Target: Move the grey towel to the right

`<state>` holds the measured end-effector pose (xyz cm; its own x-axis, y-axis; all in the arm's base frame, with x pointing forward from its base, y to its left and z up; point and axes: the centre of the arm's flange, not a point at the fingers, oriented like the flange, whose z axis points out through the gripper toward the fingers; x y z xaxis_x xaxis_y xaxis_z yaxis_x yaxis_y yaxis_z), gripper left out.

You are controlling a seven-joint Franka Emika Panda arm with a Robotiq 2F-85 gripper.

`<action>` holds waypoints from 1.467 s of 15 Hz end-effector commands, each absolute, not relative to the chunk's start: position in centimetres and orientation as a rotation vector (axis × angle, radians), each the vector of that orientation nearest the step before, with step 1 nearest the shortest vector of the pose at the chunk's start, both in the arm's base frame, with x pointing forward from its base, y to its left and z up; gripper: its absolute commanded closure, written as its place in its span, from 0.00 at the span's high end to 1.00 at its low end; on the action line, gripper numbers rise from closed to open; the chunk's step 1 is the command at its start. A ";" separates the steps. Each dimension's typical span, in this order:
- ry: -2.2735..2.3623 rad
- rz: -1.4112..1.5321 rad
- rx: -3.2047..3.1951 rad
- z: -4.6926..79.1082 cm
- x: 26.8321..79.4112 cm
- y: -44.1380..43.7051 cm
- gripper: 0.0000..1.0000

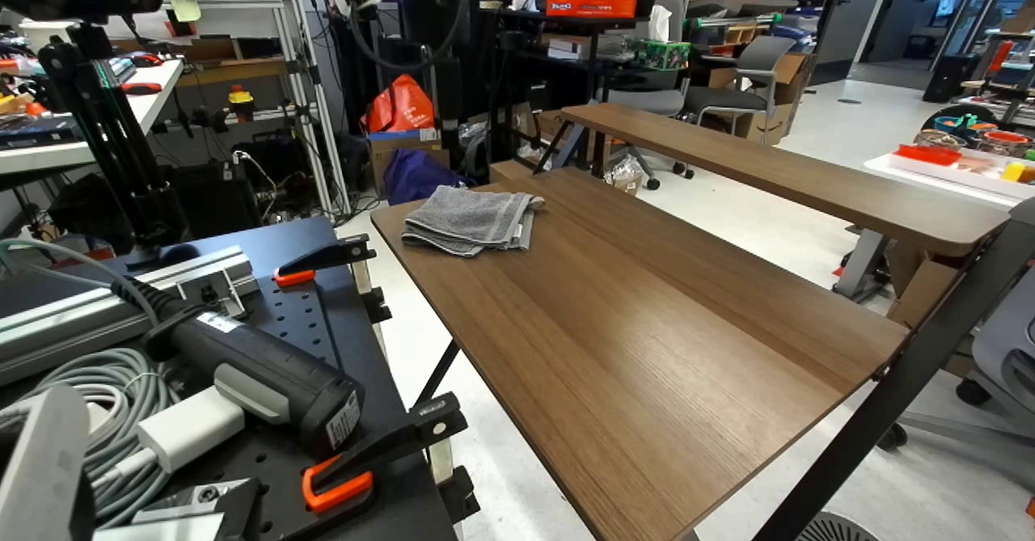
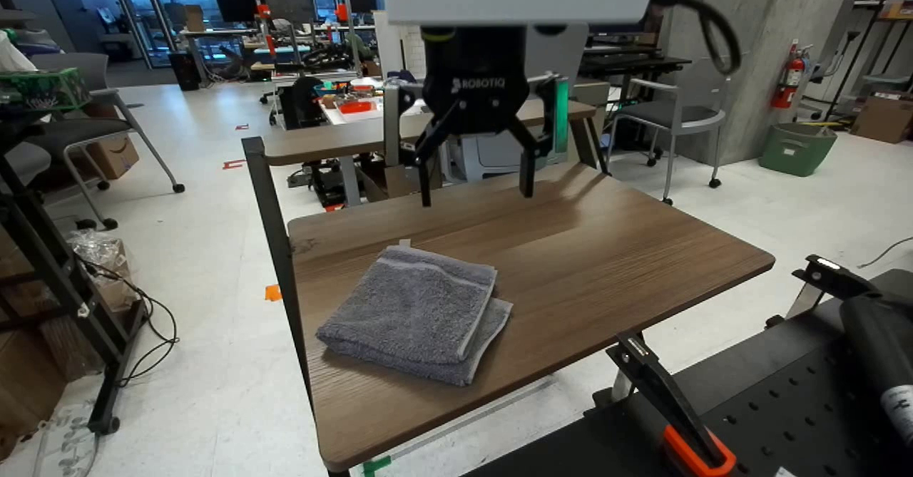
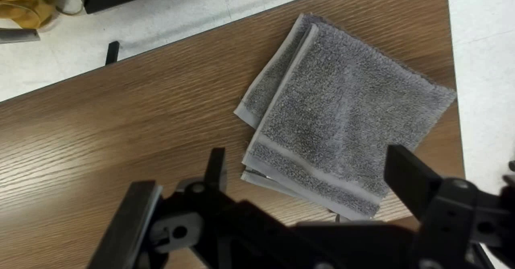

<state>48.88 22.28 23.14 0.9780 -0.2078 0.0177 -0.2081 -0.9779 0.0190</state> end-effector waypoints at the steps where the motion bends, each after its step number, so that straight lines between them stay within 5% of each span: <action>1: -0.326 0.003 3.103 18.8 53.1 24.5 1.00; 8: -0.363 -0.052 3.085 12.7 57.7 26.2 1.00; 22: -0.405 -0.136 3.068 7.8 58.7 24.2 1.00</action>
